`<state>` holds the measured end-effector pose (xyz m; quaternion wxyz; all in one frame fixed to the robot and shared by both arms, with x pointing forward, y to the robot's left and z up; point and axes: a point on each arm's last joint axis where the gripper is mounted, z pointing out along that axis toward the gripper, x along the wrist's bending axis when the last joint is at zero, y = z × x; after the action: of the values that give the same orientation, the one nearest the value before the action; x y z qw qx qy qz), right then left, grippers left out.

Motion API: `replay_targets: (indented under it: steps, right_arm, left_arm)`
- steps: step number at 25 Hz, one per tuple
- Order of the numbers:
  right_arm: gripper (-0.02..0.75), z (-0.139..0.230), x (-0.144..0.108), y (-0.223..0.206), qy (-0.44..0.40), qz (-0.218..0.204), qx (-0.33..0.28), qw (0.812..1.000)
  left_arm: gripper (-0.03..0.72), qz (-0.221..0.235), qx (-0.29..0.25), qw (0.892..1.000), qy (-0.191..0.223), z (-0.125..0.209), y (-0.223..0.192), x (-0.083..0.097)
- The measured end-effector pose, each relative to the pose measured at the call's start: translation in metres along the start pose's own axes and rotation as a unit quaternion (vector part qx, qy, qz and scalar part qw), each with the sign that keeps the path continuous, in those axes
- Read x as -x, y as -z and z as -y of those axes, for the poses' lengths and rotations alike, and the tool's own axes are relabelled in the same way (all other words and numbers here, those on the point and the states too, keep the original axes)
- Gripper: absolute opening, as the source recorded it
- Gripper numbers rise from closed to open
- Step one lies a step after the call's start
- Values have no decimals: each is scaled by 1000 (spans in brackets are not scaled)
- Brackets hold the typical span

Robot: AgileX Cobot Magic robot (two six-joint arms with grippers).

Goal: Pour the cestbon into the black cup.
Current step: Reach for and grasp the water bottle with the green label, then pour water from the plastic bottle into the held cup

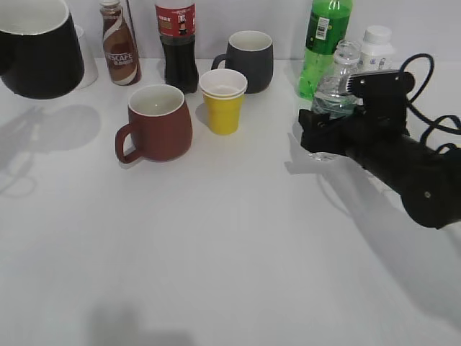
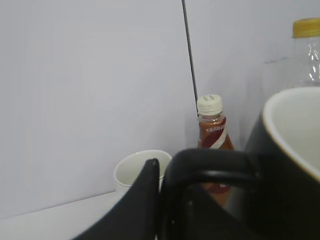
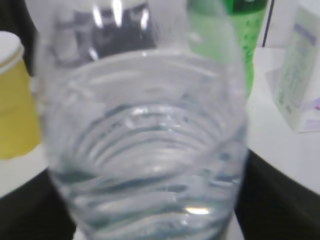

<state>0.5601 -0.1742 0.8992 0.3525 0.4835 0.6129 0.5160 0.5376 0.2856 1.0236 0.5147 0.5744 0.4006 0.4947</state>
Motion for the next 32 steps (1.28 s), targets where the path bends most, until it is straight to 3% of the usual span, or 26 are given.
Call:
replay_targets:
  steps: [2,3,7,9,12,15,19,22,27,32]
  right_arm:
    - [477,4,0,-4,1,0,-6,1000]
    - [451,4,-1,-5,2,-2,-6,1000]
    - [457,0,-7,1,27,-38,-15,999]
    - [457,-12,-16,9,71,-84,-10,994]
    - [457,-44,-30,22,155,-141,30,977]
    - [457,-75,-40,32,243,-152,44,957]
    - [457,-103,-52,35,359,-152,61,919]
    - [457,-112,-64,35,439,-157,87,880]
    - [457,-113,-81,38,562,-163,118,802]
    - [457,-114,-82,38,652,-149,137,731]
  left_arm:
    - [41,10,0,1000,-9,0,0,2]
    - [41,19,-1,1000,-17,0,0,4]
    - [41,69,0,998,-9,-1,-1,21]
    - [41,99,-1,995,-3,-2,-1,32]
    - [41,167,-3,986,-9,-4,1,60]
    - [41,231,-25,973,-15,-4,5,93]
    - [41,292,-47,955,-20,-4,15,134]
    - [41,309,-55,949,-2,-7,21,154]
    - [41,296,-91,951,20,-3,24,161]
    - [41,287,-119,950,36,1,24,160]
